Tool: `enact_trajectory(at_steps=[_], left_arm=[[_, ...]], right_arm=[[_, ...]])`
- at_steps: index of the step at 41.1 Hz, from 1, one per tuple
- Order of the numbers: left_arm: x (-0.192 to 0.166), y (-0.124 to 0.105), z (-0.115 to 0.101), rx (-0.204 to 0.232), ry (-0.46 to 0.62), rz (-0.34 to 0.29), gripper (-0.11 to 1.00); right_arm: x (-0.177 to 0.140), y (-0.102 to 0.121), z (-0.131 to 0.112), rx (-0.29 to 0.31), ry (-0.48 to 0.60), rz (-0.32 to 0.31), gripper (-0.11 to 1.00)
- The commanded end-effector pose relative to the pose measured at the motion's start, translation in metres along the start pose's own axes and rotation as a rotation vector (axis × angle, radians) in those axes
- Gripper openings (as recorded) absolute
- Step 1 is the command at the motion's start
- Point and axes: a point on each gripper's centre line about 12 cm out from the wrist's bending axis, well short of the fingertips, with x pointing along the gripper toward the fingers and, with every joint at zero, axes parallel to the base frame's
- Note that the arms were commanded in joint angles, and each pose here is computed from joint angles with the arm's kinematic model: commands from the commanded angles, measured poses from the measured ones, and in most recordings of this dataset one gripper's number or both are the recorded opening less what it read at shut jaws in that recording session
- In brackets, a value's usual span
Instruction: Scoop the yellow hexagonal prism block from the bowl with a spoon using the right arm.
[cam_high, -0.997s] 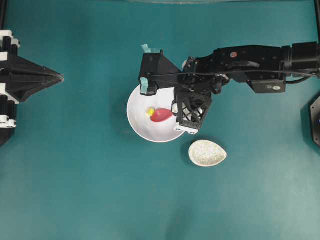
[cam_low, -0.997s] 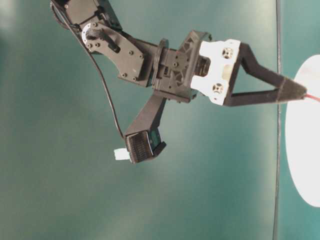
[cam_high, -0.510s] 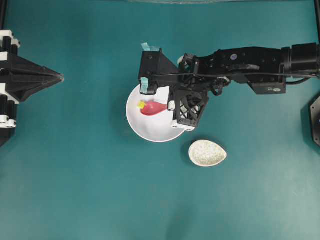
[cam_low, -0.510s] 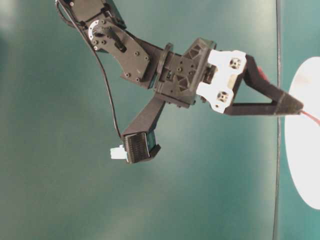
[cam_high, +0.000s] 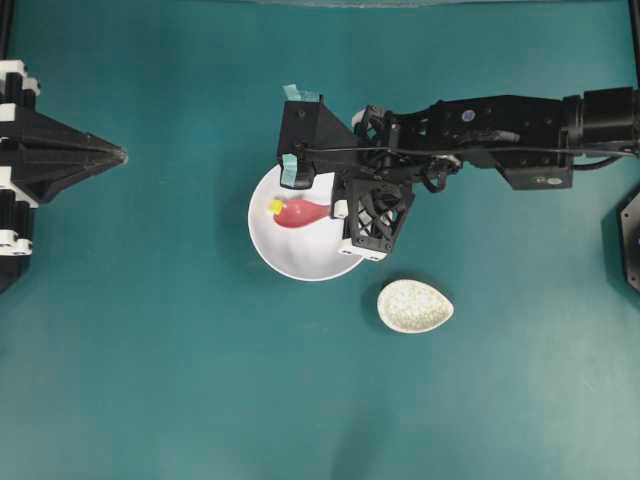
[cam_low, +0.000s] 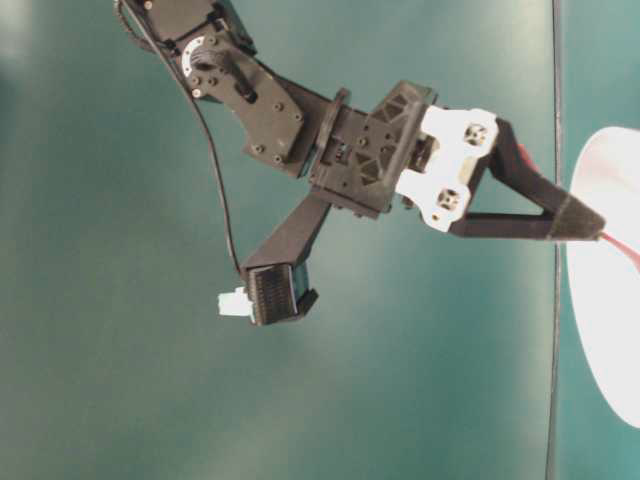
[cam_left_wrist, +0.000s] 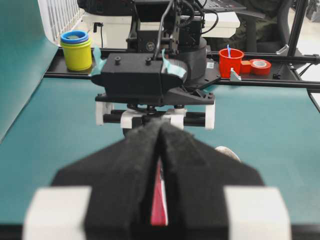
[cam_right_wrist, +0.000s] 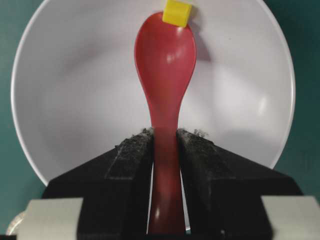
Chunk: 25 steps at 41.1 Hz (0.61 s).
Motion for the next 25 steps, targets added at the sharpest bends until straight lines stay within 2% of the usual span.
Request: enact_trajectory(at_steps=[1,25], left_arm=[[0.0027,0.0007,0.0107,0.0,-0.026,0.003,0.02],[0.0028,0.0007,0.0113,0.0,-0.028,0.003,0.02]], right_arm=[[-0.0098,0.0006,0.0056,0.002,-0.054,-0.001,0.24],[-0.0097,0.0013,-0.0036,0.007,-0.11,-0.003,0.24]])
